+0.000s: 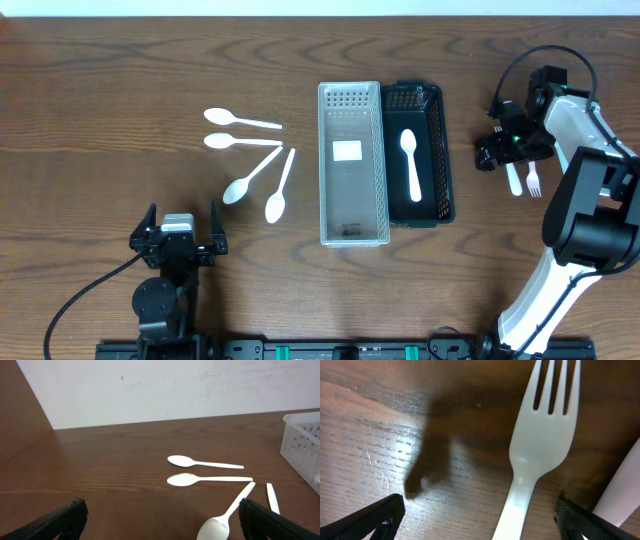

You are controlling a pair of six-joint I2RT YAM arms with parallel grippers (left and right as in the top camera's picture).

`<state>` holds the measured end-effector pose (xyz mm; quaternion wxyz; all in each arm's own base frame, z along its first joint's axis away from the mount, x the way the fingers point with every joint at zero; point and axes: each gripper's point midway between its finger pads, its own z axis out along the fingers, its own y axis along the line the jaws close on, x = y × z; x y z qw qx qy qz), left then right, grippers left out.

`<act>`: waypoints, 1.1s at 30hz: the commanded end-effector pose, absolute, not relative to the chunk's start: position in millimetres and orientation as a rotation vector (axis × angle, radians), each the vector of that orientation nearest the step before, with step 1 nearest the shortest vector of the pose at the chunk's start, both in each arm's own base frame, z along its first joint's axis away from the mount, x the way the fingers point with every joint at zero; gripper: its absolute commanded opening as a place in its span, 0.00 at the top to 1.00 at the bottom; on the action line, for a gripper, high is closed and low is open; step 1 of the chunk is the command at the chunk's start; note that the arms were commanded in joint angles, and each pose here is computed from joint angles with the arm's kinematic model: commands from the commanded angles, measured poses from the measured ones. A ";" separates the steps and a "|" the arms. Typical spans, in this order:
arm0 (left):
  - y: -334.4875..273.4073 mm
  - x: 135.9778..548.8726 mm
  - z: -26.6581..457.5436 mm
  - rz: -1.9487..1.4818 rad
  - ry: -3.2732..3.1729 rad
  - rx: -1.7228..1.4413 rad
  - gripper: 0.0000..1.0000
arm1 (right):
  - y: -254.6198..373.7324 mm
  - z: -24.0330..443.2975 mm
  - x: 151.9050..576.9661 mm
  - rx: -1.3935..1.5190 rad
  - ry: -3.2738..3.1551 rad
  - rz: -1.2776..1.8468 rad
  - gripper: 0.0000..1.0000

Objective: Pack container
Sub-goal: 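Return right gripper to the white fork and grasp it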

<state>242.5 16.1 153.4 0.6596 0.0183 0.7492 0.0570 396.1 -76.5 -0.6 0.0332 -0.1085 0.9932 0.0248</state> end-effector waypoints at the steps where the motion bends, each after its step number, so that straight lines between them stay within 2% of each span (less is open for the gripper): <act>1: 18.0 242.7 137.8 0.128 1.730 0.028 0.02 | -79.0 -9.2 391.2 -0.342 3.072 0.102 0.01; 3: 18.0 242.7 137.8 0.128 1.730 0.028 0.02 | -78.8 -11.2 390.5 -0.341 3.078 0.105 0.02; 8: 18.0 242.7 137.8 0.128 1.730 0.028 0.02 | -78.9 -14.3 388.8 -0.336 3.089 0.106 0.21; 11: 18.0 242.7 137.8 0.128 1.730 0.028 0.02 | -79.1 -14.3 389.4 -0.336 3.086 0.105 0.40; 15: 18.0 242.7 137.8 0.128 1.730 0.028 0.02 | -79.5 -14.3 390.7 -0.323 3.083 0.101 0.58; 20: 18.0 242.7 137.8 0.128 1.730 0.028 0.02 | -81.0 -14.4 393.0 -0.277 3.081 0.087 0.86; 22: 18.0 242.7 137.8 0.128 1.730 0.028 0.02 | -81.1 -14.4 393.0 -0.272 3.082 0.086 0.93; 26: 18.0 242.7 137.8 0.128 1.730 0.028 0.02 | -78.7 -14.3 393.5 -0.275 3.082 0.087 0.99; 33: 18.0 242.7 137.8 0.128 1.730 0.028 0.02 | -68.4 6.1 405.7 -0.250 3.077 0.087 0.99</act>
